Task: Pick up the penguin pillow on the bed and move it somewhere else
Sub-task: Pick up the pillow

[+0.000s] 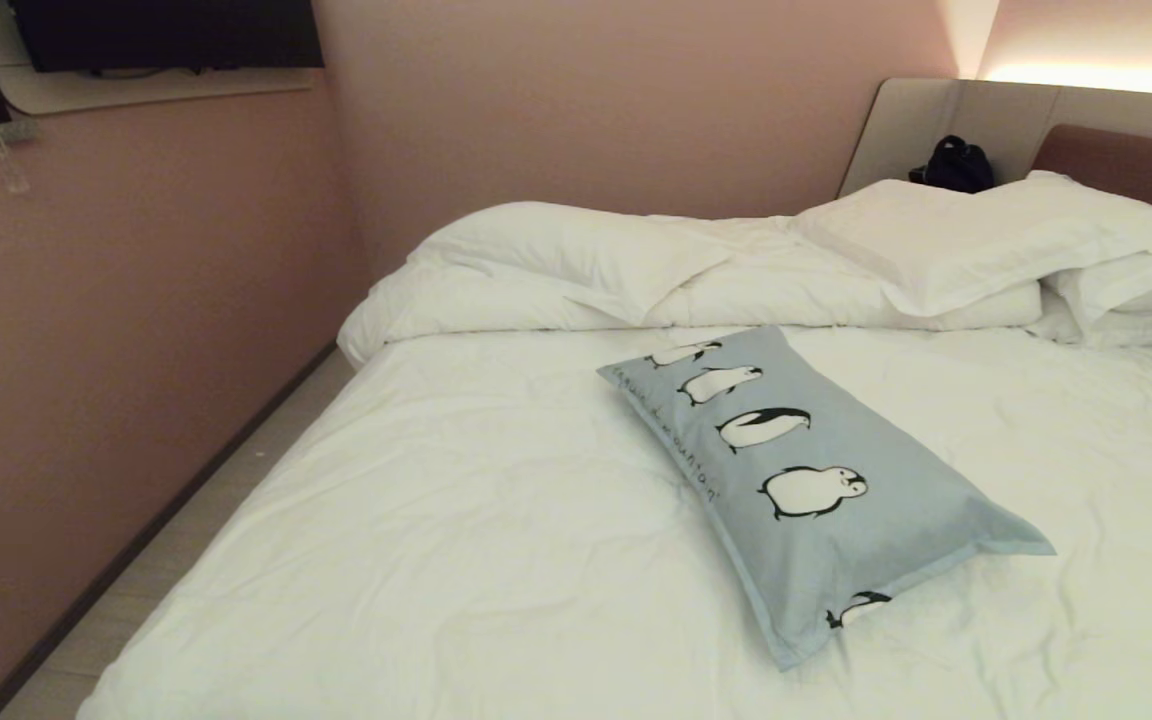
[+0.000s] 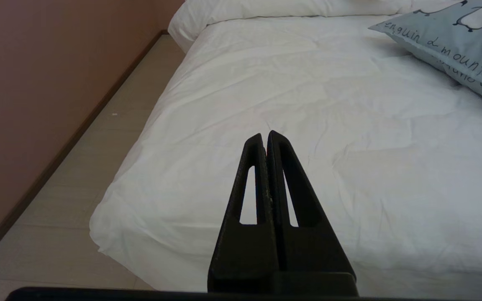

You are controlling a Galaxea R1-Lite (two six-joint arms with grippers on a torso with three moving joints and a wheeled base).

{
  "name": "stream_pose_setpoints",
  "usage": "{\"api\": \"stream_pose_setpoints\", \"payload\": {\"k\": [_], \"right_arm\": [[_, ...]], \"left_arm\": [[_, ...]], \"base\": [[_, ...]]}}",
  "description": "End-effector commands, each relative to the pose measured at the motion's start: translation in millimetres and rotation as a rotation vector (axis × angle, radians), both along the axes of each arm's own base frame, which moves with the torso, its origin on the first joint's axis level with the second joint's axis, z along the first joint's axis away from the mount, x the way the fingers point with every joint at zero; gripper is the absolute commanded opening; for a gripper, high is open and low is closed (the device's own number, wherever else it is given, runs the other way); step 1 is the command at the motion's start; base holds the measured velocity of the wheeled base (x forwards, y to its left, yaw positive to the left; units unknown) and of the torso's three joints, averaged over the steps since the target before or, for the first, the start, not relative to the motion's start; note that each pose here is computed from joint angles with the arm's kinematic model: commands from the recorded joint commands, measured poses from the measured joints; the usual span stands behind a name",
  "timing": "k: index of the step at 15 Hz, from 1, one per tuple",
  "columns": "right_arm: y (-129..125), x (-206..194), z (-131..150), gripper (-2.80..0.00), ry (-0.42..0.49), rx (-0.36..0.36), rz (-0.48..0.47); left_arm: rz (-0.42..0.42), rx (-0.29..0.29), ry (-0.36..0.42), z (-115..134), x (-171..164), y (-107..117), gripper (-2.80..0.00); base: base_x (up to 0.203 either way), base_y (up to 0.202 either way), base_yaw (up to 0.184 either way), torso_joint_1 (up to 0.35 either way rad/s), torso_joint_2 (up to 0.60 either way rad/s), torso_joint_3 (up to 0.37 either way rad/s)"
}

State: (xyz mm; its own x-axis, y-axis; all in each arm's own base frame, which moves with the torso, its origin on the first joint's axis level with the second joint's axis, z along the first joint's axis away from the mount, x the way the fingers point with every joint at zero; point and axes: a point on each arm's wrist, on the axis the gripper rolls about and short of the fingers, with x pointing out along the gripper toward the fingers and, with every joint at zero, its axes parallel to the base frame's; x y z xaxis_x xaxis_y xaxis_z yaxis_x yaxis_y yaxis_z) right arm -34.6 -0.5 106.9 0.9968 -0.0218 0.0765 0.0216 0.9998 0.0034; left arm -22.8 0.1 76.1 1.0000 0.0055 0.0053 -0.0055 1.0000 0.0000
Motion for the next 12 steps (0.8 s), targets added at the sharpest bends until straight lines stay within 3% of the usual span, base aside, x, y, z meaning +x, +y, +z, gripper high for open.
{"api": "stream_pose_setpoints", "payload": {"k": [1,6,12], "right_arm": [[0,-5,4,-2.8,0.081,0.0,0.01],[1,20,39,-2.8,0.239,0.001,0.045],[3,115,79,-2.8,0.422,0.013,0.121]], "left_arm": [[0.001,0.0,-0.001,0,0,0,-2.8],[0.001,0.0,-0.001,0,0,0,-2.8],[0.001,0.0,-0.001,0,0,0,-2.8]], "base": [[0.0,0.0,0.0,0.0,0.0,0.0],[0.0,0.0,0.0,0.0,0.0,0.0],[0.0,0.0,0.0,0.0,0.0,0.0]]}}
